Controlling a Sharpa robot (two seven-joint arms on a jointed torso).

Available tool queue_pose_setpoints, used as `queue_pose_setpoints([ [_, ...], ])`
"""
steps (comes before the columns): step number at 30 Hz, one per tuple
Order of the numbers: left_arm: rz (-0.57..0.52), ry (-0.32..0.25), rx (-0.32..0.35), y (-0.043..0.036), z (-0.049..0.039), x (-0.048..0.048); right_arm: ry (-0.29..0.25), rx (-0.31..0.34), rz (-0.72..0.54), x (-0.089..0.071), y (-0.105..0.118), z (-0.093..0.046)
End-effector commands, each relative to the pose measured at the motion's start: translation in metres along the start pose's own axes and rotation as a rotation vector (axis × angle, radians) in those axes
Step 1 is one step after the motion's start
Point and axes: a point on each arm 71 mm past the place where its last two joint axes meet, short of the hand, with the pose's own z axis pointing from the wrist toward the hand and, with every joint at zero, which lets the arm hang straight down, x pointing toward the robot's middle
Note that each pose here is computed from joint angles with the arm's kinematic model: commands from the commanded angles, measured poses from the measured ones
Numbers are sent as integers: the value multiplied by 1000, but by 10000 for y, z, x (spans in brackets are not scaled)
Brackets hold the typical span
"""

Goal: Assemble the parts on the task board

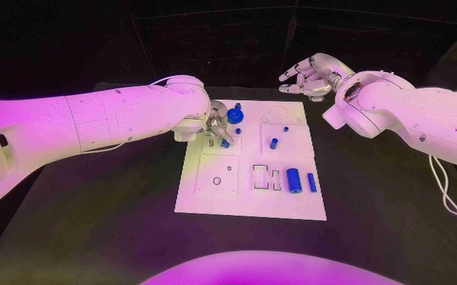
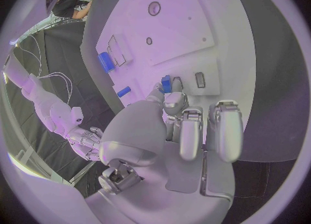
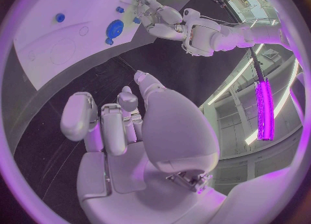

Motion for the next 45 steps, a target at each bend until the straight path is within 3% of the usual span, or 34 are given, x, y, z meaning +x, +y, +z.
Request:
queue_pose_setpoints([
  [1,-60,-56,9,28,-33,-28,5,-5,-3,-8,8,0],
  [13,-149,-217,3,218,-160,-7,3,0,-3,-24,-11,-8],
  [23,-146,-311,-26,297,-133,104,9,9,-3,-17,-17,1],
  [30,-146,-321,-23,267,-99,168,14,12,-4,-13,-19,3],
  [45,-127,-277,-17,212,-93,269,17,24,-8,-12,-32,7],
])
